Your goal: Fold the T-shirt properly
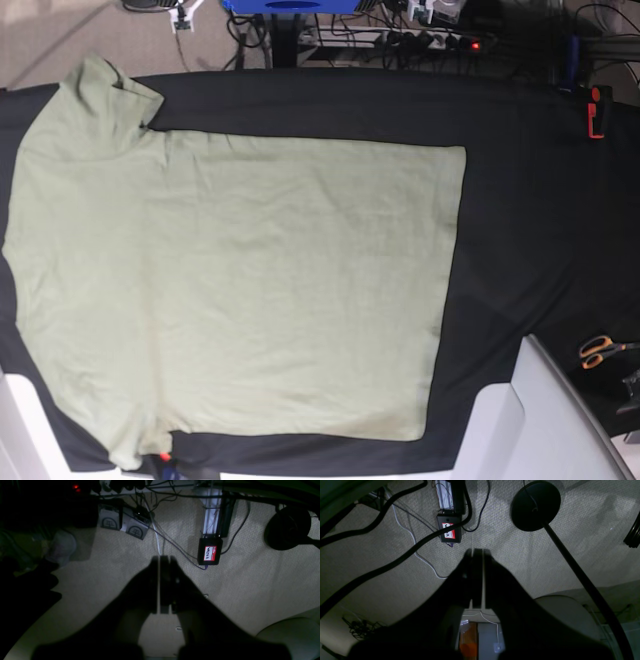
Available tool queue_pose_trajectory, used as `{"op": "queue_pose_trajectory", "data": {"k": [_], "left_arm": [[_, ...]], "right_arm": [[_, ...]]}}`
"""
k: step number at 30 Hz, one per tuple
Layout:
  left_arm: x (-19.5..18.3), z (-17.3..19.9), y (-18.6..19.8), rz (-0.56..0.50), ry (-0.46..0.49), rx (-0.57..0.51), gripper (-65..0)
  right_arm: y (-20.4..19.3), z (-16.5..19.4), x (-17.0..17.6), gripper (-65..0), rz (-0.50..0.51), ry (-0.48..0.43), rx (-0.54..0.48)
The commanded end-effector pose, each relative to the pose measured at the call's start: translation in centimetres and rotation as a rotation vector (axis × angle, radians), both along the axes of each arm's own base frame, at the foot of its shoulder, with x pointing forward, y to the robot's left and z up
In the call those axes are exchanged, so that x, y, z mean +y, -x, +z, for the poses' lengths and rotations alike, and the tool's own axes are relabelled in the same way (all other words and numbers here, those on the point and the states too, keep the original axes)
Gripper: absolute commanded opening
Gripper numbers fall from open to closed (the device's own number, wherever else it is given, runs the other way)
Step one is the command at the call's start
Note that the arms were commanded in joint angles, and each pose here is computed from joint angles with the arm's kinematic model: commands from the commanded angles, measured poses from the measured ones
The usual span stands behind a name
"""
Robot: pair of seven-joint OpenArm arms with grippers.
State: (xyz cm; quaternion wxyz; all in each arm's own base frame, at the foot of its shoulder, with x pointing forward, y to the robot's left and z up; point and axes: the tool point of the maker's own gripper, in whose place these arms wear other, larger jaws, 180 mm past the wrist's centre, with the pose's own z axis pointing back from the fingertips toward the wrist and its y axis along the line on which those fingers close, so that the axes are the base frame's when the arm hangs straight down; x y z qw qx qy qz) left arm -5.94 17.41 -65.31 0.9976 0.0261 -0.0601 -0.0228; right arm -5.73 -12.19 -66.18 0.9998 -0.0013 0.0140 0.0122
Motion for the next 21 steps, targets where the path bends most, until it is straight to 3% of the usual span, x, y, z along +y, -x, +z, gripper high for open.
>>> {"op": "queue_pose_trajectory", "data": {"k": [1, 21], "left_arm": [[0.3, 0.1, 0.9, 0.001, -0.008, 0.013, -65.0], [0.0, 0.0, 0.4, 0.001, -0.004, 0.008, -65.0]], "right_arm": [[0.6, 0.1, -0.1, -64.4, -0.001, 0.001, 0.011], [2.4, 0.2, 0.1, -64.2, -0.008, -0.001, 0.039]]}}
